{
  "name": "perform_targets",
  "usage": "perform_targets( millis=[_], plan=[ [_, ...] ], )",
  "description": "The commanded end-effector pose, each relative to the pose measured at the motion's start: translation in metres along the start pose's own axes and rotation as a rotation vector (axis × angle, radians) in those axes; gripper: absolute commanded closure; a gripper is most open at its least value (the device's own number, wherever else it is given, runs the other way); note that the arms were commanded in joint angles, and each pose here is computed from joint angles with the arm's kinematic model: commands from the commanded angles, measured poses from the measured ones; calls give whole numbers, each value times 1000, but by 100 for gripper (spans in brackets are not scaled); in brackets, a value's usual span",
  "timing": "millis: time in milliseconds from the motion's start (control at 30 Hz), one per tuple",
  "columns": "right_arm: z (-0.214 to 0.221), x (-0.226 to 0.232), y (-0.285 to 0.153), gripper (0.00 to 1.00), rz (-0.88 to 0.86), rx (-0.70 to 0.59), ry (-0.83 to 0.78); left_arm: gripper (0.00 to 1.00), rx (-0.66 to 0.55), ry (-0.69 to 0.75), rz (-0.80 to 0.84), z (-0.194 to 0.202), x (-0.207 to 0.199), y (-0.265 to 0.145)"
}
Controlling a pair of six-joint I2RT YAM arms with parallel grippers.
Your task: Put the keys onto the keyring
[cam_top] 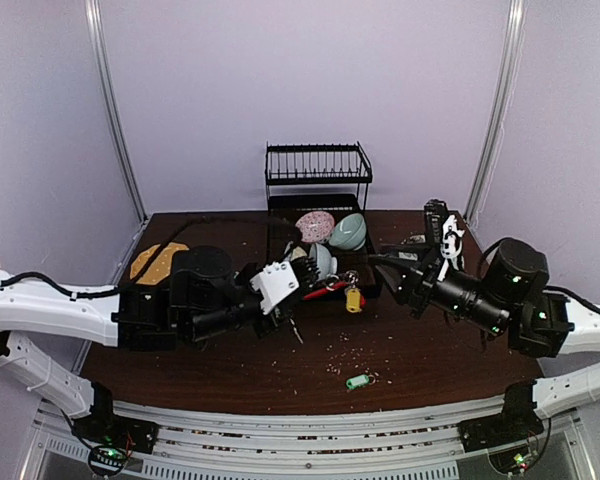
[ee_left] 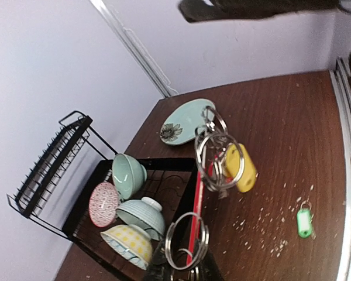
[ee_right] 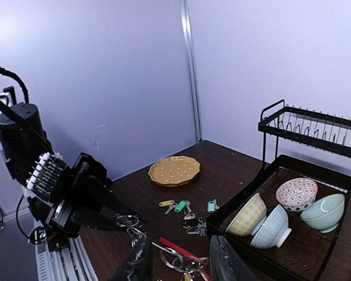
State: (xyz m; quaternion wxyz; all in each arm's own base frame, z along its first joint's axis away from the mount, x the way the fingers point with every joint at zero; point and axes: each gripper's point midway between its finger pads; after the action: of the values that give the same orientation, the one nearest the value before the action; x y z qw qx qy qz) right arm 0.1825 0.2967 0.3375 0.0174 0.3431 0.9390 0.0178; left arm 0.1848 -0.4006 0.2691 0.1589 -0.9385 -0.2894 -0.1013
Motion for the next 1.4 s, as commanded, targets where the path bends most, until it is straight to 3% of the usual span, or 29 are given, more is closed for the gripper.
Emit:
perform_targets(
  millis=[0,200,333,500,667,800,933,1067,1367],
  plan=[
    [3,41,-21,61,-382,111,-13,100,-68,493,99,0,-20,-29],
    [1,44,-19,56,-508,252,78,100,-102,847,224,2,-60,-50],
    [12,42,-5,61,-492,319,92,100,-13,1077,107,11,-66,-45],
    [27,91,-13,67,-715,352,62,100,-25,1237,-79,8,-60,-45],
    [42,108,-15,67,-763,368,20,100,-137,1176,-42,-7,-70,-55],
    [54,116,-11,62,-782,372,30,100,-125,1174,-58,-7,-71,-50],
    [58,117,-1,65,-745,347,28,100,-131,1117,-65,-13,-71,-48],
    [43,110,-5,67,-700,253,-2,100,-176,888,-40,-34,-68,-52],
    [1,66,-12,71,-435,103,63,100,-65,506,-114,-43,-40,-37]
  ],
)
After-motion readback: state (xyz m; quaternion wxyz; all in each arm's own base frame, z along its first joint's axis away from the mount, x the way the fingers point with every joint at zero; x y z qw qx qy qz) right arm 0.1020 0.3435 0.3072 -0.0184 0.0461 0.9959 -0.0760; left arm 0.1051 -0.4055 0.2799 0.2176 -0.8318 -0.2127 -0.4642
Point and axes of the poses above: each gripper's point midway between its finger pads, its own y axis out along the fingers, its own x axis along the line the jaws close on, z = x × y, and after that the axes turned 9 degrees about -y, right-handed
